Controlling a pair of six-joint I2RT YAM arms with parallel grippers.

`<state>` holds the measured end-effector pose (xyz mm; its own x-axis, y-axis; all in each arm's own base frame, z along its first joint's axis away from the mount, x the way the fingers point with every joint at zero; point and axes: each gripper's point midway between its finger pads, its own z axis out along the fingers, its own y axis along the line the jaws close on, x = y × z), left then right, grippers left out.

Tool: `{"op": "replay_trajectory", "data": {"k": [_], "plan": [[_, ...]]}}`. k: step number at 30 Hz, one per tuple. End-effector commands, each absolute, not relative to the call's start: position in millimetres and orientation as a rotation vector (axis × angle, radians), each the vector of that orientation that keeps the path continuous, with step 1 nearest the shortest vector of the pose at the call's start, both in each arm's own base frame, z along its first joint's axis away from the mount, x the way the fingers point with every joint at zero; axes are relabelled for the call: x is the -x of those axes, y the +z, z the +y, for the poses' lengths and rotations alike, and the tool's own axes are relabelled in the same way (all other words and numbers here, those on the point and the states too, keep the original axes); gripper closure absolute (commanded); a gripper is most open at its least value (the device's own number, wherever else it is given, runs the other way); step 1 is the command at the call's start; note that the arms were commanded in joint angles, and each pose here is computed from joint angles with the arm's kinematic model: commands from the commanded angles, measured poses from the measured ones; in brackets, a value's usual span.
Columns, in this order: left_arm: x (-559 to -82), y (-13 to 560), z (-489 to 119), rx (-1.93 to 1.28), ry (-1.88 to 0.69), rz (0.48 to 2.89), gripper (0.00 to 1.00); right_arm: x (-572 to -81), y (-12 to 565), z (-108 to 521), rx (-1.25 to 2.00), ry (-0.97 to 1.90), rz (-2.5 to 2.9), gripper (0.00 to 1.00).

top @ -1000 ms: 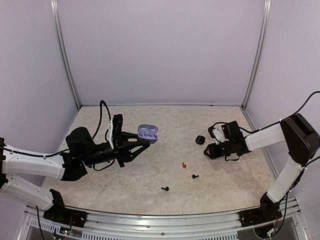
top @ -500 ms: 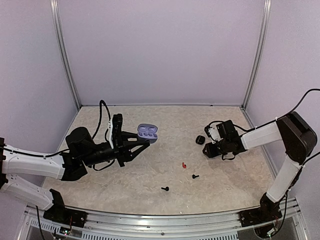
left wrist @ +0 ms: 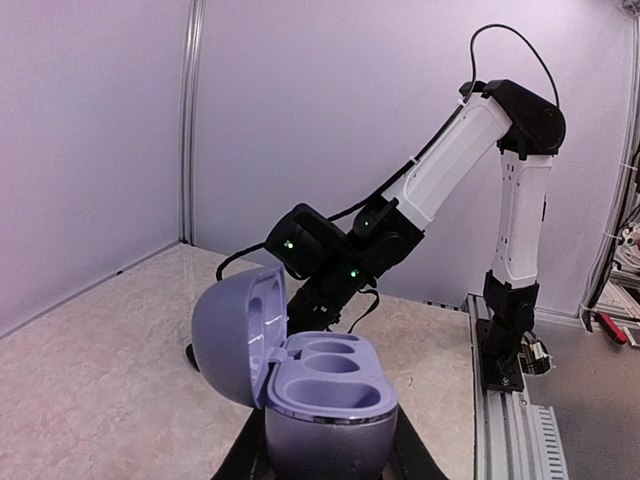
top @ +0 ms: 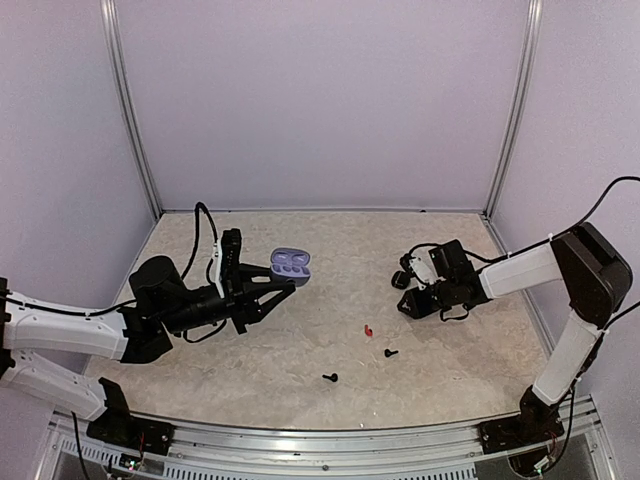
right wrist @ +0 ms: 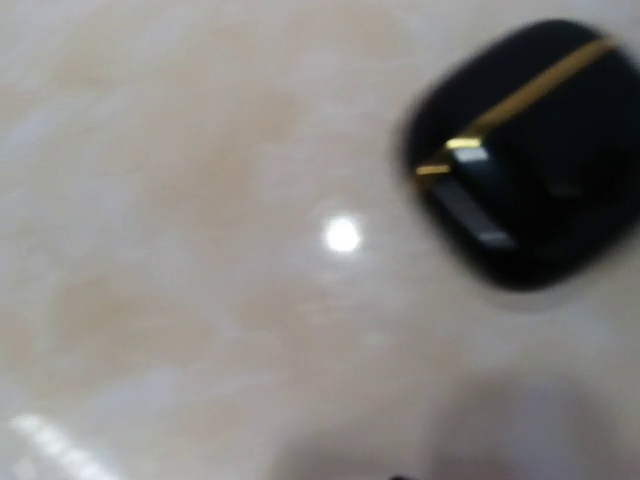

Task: Insert the wireless bluetooth earbuds into the charging case
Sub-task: Move the left earbud to the center of the board, then pick up the left earbud from the center of the board.

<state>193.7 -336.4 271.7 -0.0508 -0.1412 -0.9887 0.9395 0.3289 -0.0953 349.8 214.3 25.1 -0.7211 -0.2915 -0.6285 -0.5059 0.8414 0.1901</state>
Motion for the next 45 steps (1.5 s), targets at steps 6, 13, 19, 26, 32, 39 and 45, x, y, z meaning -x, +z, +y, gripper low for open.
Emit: {"op": "replay_trajectory", "data": {"k": [6,13,19,26,32,39,45], "plan": [[-191,284,-331,-0.816,-1.069,1.260,1.00,-322,33,255,0.858,0.722,2.351,0.67],[-192,286,-330,-0.817,-1.060,1.257,1.00,-332,55,248,0.818,0.542,2.326,0.42],[-194,286,-331,-0.815,-1.064,1.252,1.00,-327,70,238,0.656,0.487,2.335,0.39],[-196,283,-332,-0.815,-1.062,1.259,1.00,-311,49,242,0.616,0.393,2.431,0.43],[-196,284,-331,-0.811,-1.064,1.257,1.00,-310,43,238,0.517,0.287,2.457,0.42],[-196,284,-329,-0.808,-1.062,1.256,1.00,-310,29,235,0.470,0.210,2.486,0.42],[-196,284,-329,-0.809,-1.063,1.255,1.00,-312,22,238,0.462,0.192,2.500,0.47]]}}
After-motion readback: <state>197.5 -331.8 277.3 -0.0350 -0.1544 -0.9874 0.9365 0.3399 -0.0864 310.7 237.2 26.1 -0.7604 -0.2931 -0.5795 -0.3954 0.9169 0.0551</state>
